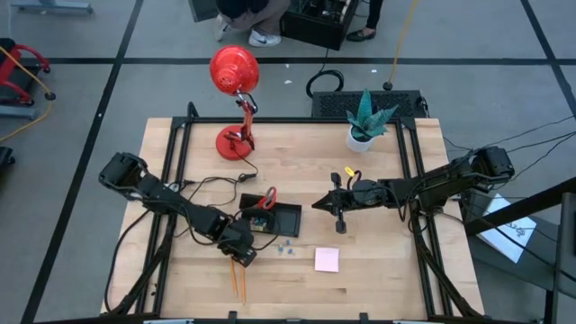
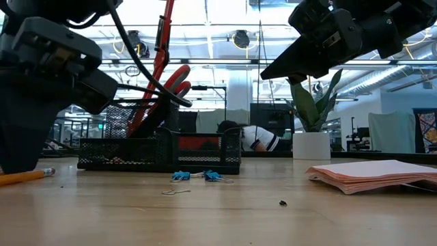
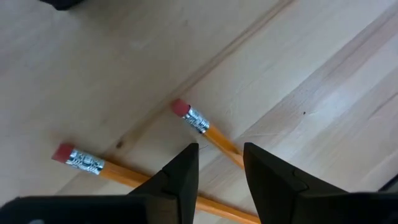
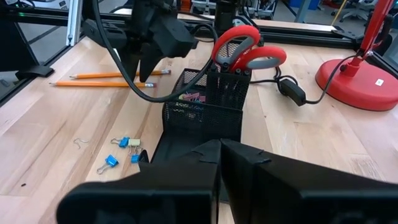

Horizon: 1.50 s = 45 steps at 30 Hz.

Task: Pick and place office supplies into organizer
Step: Put the orange pencil into the desk organizer

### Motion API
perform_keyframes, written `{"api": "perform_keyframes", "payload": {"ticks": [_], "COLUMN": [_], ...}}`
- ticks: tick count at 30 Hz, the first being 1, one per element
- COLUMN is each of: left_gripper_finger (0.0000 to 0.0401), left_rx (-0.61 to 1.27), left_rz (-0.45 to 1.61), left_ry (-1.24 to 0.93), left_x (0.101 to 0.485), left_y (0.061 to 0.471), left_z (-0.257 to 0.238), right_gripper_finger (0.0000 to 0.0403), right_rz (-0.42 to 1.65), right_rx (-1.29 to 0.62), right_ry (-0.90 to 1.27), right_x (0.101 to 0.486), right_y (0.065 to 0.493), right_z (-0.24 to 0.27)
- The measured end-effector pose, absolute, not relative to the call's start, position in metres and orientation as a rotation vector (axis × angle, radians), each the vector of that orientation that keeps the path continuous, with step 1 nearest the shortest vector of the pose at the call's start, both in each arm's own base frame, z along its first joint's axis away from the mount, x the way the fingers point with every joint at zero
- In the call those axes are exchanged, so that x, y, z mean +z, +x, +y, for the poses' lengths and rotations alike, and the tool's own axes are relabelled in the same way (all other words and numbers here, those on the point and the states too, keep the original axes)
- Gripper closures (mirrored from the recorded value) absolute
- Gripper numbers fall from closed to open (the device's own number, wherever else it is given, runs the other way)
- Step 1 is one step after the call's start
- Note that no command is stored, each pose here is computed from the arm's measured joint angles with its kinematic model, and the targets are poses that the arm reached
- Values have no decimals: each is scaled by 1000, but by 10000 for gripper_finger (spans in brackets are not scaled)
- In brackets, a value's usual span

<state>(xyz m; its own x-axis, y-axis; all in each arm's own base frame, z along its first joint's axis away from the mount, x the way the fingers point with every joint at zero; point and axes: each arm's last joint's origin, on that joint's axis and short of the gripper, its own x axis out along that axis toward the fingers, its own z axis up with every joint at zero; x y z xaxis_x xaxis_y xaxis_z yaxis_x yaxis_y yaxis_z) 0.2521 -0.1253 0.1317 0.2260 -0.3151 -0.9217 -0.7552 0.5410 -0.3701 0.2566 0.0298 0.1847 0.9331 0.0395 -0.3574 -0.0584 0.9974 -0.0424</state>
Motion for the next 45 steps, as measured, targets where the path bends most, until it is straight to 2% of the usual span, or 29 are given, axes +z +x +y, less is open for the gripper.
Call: {"api": "perform_keyframes", "payload": {"ticks": [7, 18, 28, 31, 38, 40, 45], "left_gripper_finger": [265, 265, 268, 289, 385, 390, 375], "left_rx": [468, 630, 670, 652, 597, 588, 563], "left_rz": [1416, 1621, 1597, 1597, 1607, 1608, 1613], "left_ry": [-985, -782, -769, -741, -681, -674, -653], "left_x": [128, 123, 124, 124, 124, 124, 124], "left_y": [272, 304, 309, 308, 308, 308, 308], "left_z": [-130, -143, -146, -148, -148, -149, -149], "right_gripper_finger": [399, 399, 399, 399, 399, 399, 399], "right_rz": [362, 364, 361, 361, 361, 361, 359], "right_rx": [51, 51, 52, 53, 52, 52, 51], "right_ry": [-56, -56, -66, -66, -60, -60, -60], "right_x": [185, 185, 185, 185, 185, 185, 185], "right_y": [257, 257, 257, 257, 257, 257, 257], "right_z": [30, 30, 30, 30, 30, 30, 30]}}
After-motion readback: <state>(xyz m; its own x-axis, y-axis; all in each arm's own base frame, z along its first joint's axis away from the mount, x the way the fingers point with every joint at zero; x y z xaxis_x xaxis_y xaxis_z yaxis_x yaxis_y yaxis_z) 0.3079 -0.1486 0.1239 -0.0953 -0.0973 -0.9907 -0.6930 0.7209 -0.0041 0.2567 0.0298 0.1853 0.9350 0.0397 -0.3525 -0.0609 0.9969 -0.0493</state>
